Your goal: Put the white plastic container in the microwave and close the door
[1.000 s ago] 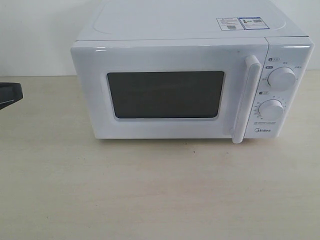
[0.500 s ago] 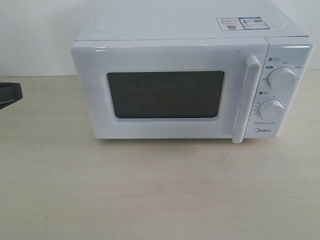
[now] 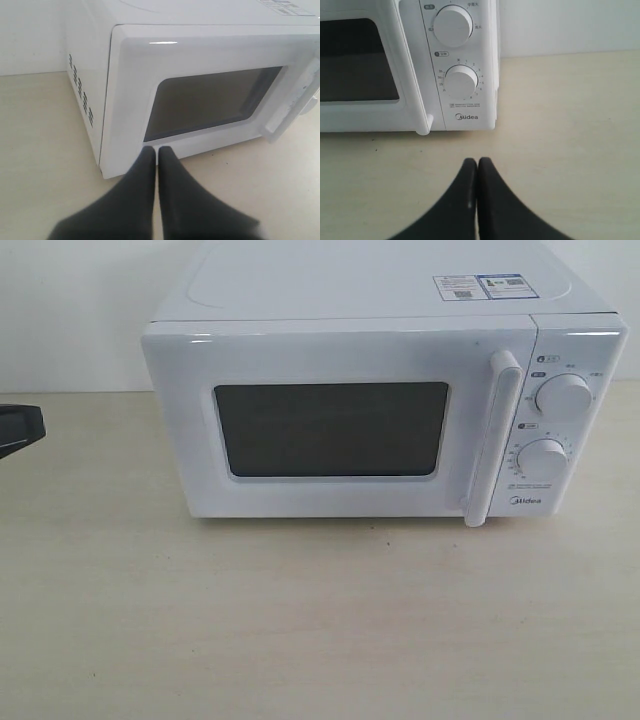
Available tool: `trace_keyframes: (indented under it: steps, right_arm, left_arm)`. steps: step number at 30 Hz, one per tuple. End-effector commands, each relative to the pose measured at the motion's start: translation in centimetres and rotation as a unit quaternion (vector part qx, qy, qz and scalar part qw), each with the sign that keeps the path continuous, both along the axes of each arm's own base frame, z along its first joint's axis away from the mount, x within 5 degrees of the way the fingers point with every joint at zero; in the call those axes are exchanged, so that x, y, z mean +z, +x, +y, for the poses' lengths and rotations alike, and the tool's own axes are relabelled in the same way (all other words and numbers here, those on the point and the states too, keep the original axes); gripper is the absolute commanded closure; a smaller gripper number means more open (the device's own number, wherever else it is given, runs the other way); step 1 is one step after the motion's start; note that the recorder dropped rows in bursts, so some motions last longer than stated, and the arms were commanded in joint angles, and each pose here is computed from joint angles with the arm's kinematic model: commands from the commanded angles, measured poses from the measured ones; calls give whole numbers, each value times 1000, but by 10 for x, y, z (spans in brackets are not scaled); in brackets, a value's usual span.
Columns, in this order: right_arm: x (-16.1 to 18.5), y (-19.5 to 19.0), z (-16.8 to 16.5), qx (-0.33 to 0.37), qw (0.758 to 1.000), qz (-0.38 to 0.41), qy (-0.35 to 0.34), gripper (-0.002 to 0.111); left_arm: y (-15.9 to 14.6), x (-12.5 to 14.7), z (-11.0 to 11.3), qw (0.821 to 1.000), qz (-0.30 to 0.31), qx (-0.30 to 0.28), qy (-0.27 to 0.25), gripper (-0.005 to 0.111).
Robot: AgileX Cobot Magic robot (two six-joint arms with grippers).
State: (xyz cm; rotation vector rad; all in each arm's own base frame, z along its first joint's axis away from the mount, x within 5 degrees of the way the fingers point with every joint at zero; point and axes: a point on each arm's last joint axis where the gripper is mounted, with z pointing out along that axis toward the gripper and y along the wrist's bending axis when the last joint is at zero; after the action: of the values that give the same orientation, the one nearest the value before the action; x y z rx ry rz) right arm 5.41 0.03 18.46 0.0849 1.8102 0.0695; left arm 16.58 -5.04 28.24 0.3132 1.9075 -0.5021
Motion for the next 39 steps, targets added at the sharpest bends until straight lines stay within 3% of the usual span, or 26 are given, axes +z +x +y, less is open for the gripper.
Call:
trace_keyframes:
  steps: [1,8,10,13,16,20,23,27,29,31,32,33,34,36,39]
  right_arm:
    - [0,0,0,-3,1000,-4,1,109]
    - [0,0,0,-3,1000,-4,1,109]
    - [0,0,0,-3,1000,-4,1,109]
    - [0,0,0,-3,1000,-4,1,109]
    - [0,0,0,-3,1000,-4,1,109]
    - [0,0,0,-3,1000,-4,1,109]
    - [0,0,0,-3,1000,-4,1,109]
    - [0,0,0,-3,1000,-4,1,109]
    - [-1,0,0,-3,1000,-3,1,109]
    - [-1,0,0,-3,1000,-3,1,109]
    - [-1,0,0,-3,1000,-3,1,109]
    - [-1,0,0,-3,1000,-3,1,109]
    - [-1,0,0,-3,1000,-3,1,109]
    - [-1,0,0,-3,1000,-3,1,109]
    - [-1,0,0,-3,1000,-3,2,109]
  left_arm:
    - [-2,0,-1,1000,0,-2,-5,102]
    - [-3,2,-1,1000,-4,0,-5,102]
    - [-14,10,0,999,-35,2,-6,102]
    - [-45,18,15,988,-134,61,37,102]
    - [-77,12,36,967,-185,175,-22,102]
    - [-112,-1,61,914,-221,302,-160,102]
    - [-126,-8,69,889,-242,333,-200,102]
    - [-122,-19,66,877,-203,321,-295,102]
    - [-118,-25,59,881,-175,292,-328,102]
    - [-115,-34,49,918,-181,243,-254,102]
    - [-114,-40,44,939,-190,218,-188,102]
    - [-113,-52,37,962,-189,175,-86,102]
    - [-112,-61,33,973,-176,148,-31,102]
    - [-113,-85,29,985,-125,109,55,102]
    - [-111,-93,34,984,-103,132,64,102]
